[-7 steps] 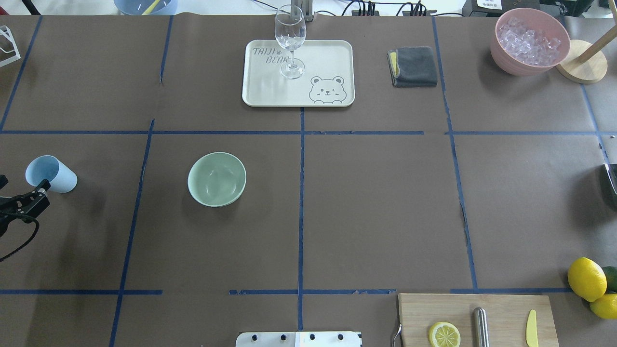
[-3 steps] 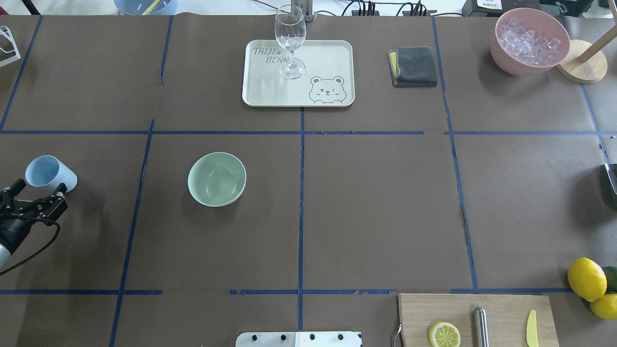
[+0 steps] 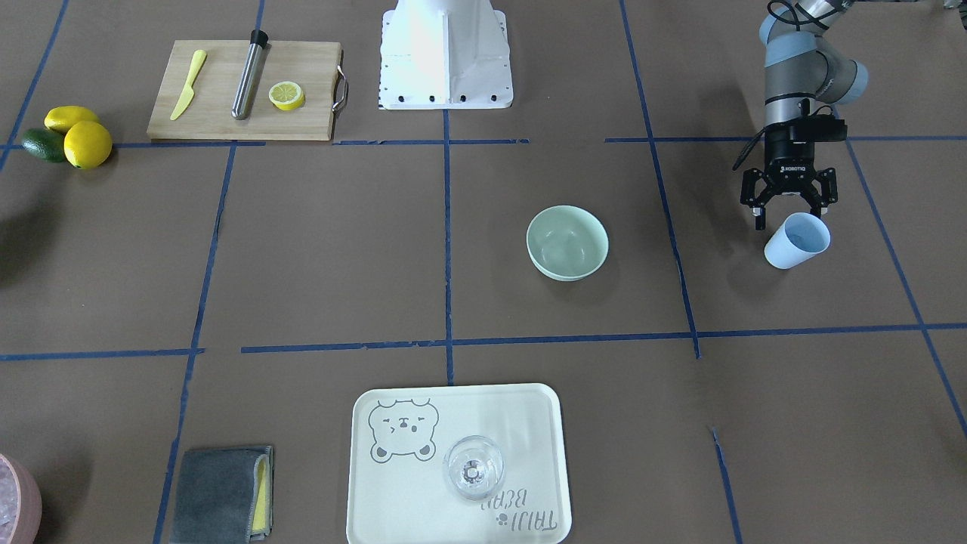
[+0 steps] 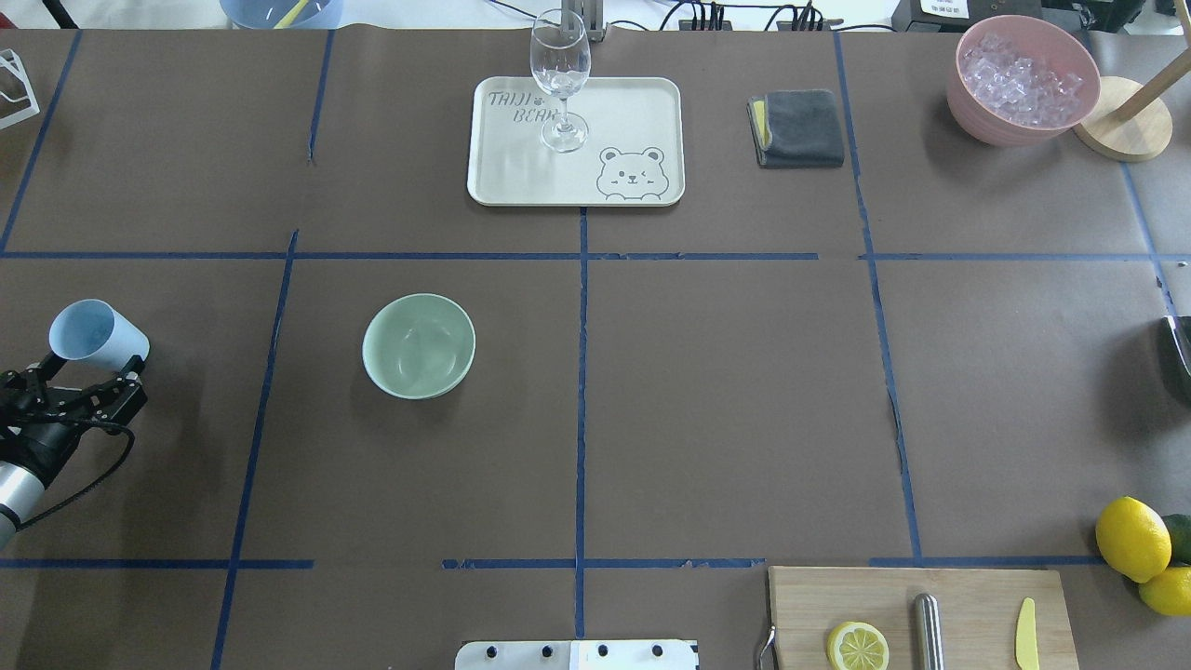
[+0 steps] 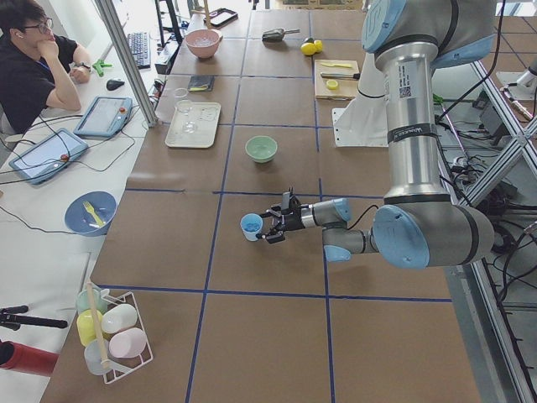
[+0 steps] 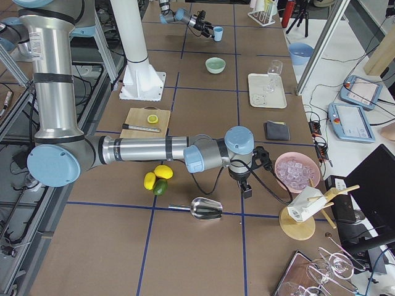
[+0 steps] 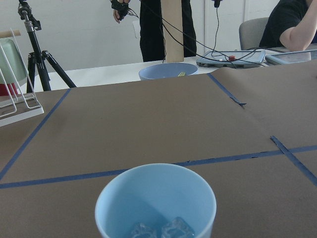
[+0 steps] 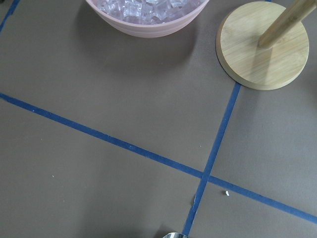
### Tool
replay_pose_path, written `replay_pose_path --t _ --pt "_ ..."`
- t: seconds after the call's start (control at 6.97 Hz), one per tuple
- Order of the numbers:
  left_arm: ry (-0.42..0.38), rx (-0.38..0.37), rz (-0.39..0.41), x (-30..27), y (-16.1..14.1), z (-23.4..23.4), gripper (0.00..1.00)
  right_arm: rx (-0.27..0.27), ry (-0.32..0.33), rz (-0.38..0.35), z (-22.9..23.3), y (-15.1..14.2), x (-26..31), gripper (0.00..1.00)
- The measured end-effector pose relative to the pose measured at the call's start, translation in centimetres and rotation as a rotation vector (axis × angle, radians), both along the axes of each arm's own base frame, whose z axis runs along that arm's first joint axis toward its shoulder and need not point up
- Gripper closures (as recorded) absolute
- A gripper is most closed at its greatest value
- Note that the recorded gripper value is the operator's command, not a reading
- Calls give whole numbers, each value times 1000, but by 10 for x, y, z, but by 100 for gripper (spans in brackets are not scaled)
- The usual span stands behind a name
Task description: Pour ice into bowl
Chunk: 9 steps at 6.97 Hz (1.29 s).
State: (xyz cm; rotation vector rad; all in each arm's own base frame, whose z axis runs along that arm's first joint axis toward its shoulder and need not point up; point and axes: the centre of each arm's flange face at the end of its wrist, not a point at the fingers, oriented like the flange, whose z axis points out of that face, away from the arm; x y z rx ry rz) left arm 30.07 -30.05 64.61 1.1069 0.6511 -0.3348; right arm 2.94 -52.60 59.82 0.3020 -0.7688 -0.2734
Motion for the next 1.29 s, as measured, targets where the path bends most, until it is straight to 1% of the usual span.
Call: replay_pose_path --t 0.29,0.86,1.29 --pt "-2 -11 -21 -5 -5 9 0 2 0 0 -1 -1 0 0" --pt "62 -26 -75 9 -26 7 0 4 1 0 -2 -1 0 0" --pt "63 -29 -87 12 -32 8 0 7 2 1 -3 -3 0 0"
